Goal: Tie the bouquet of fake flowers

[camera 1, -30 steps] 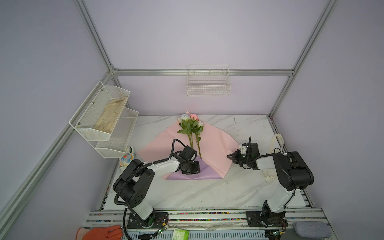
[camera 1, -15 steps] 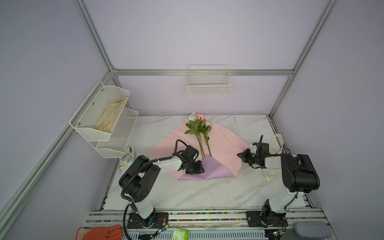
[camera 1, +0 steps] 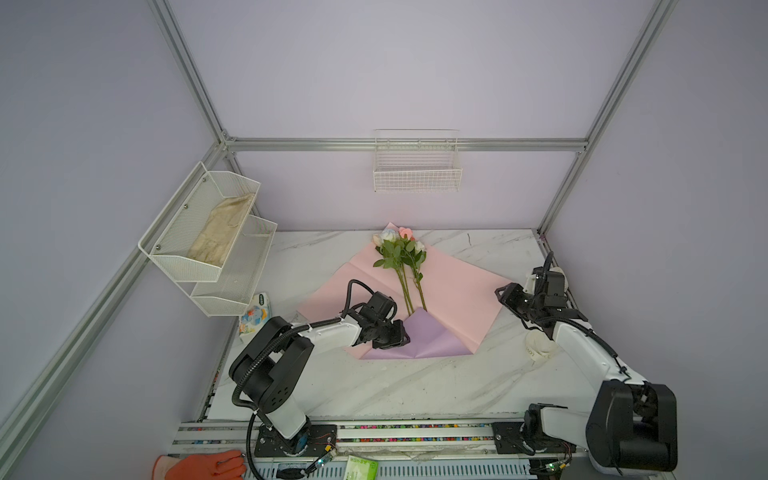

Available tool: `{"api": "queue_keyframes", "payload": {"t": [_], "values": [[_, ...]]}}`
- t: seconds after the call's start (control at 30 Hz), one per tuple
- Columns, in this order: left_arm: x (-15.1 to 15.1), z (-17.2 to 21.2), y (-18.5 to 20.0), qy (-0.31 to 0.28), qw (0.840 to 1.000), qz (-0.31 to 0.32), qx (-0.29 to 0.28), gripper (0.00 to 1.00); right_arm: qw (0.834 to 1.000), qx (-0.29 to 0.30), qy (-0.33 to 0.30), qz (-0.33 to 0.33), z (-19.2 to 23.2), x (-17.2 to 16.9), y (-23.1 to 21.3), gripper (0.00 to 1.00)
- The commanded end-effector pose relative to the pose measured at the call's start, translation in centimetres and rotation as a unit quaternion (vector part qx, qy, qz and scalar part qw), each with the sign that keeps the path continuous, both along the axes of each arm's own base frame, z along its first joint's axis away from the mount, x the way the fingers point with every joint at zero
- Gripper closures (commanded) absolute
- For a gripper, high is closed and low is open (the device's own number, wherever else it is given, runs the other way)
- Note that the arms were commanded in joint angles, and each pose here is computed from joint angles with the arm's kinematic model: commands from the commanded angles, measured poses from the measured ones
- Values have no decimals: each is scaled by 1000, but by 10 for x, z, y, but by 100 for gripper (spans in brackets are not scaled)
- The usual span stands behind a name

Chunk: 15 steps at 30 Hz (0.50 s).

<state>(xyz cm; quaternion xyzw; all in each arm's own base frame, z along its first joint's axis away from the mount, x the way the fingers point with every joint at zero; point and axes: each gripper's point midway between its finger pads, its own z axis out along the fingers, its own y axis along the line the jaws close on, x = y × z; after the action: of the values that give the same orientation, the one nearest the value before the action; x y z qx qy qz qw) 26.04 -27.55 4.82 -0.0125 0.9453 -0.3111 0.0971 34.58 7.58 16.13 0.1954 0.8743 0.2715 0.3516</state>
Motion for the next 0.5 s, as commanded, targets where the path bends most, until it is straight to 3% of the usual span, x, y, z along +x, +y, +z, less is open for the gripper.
{"api": "queue_keyframes", "payload": {"t": [0.0,0.17,0.23,0.37,0.47], "values": [[-8,-4,14,-5,1000,23,7,68,995,18,42,93,-7,-28,72,66],[-14,-12,25,2,999,33,14,69,974,24,91,206,-29,-75,187,81],[-14,-11,26,0,999,33,16,69,970,-9,117,215,-49,-88,208,88],[-17,-11,32,-2,999,40,21,69,955,-40,157,247,-84,-104,244,91],[-20,-12,38,0,999,44,32,70,955,-69,169,234,-100,-102,248,93]]}}
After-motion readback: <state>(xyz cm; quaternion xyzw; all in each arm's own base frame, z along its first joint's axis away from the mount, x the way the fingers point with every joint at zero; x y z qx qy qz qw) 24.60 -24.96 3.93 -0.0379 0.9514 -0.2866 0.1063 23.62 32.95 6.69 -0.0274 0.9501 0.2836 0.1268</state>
